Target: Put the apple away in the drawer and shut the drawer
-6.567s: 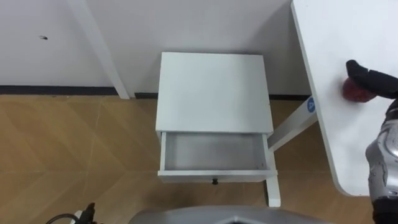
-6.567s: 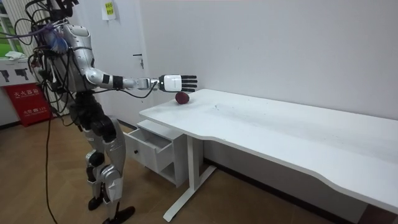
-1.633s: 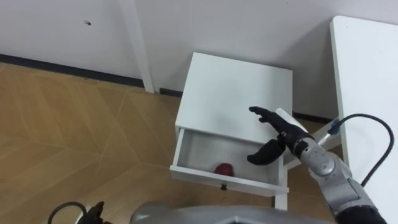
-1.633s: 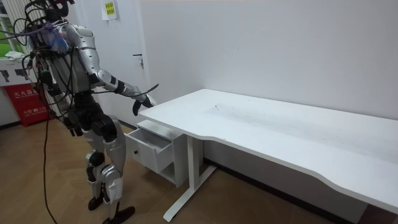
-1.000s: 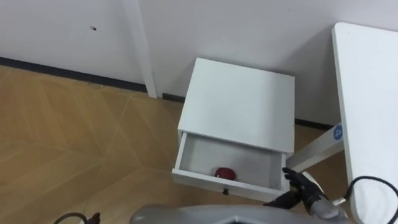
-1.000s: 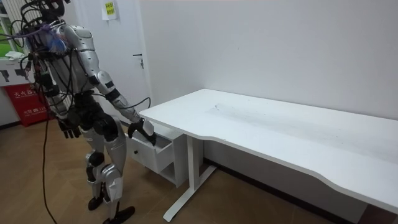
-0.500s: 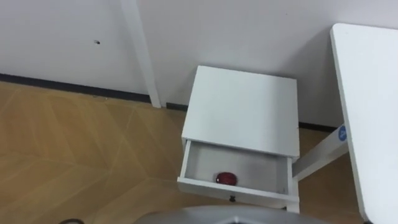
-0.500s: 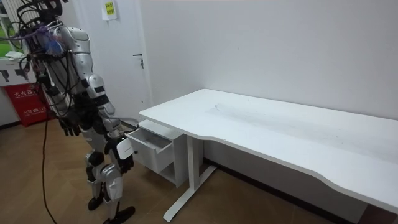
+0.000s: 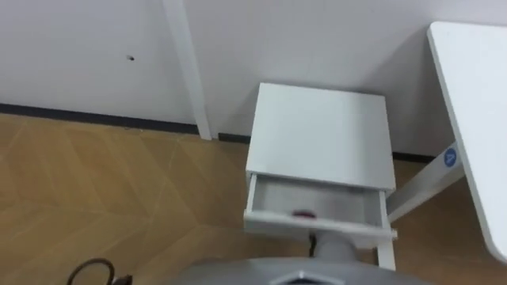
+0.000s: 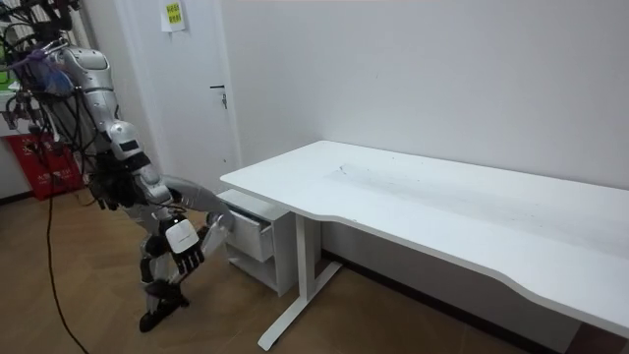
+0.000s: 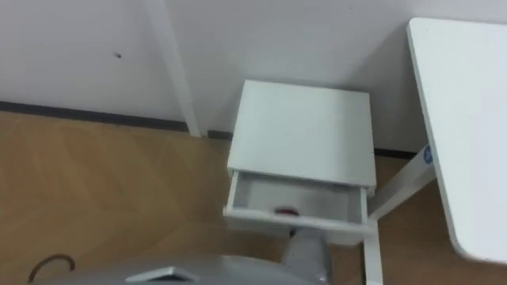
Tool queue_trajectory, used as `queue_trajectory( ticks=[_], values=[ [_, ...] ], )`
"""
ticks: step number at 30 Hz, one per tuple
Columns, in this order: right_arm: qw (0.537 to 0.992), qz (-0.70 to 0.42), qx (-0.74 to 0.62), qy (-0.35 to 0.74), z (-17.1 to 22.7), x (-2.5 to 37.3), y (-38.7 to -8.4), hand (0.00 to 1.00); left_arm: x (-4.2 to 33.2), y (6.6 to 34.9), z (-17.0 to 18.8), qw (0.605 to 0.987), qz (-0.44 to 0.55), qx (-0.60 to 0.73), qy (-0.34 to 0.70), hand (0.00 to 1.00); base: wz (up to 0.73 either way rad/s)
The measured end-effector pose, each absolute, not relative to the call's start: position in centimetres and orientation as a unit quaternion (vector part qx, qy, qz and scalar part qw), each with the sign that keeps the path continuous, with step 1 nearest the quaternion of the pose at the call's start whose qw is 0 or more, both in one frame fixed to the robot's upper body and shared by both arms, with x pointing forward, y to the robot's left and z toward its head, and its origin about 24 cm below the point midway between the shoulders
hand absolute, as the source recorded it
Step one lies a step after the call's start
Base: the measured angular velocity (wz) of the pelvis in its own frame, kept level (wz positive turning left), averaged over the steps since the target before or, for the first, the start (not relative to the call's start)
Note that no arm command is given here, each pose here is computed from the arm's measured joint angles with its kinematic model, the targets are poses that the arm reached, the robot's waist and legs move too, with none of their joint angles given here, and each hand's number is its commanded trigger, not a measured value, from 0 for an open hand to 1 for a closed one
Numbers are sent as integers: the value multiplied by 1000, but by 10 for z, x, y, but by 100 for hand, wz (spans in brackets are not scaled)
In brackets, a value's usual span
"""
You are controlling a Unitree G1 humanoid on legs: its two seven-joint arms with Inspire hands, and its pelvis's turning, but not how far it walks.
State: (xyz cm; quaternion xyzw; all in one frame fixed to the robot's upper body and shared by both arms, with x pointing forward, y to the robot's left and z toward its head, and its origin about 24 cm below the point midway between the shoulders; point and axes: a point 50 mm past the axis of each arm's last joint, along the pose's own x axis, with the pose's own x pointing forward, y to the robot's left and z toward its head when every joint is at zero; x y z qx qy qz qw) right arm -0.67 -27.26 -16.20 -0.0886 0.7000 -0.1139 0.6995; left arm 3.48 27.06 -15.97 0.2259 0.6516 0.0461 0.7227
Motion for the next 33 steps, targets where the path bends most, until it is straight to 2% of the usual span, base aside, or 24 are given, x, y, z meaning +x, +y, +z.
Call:
queue_trajectory(
  ticks=[9,18,21,27,33],
  values=[
    [690,-149,-102,701,-159,0,-281,0,-6,276,-158,684,63,231,689,0,8],
    [770,-166,-100,609,-155,57,-279,0,20,272,-158,730,75,237,637,0,-8],
    [770,-156,-78,614,-160,52,-267,0,25,271,-158,735,73,238,631,0,-11],
    [774,-134,-67,615,-161,49,-264,0,41,267,-158,753,66,232,612,0,-5],
    [776,-132,-56,614,-162,47,-262,0,35,263,-160,749,62,225,621,0,-1]
  ],
)
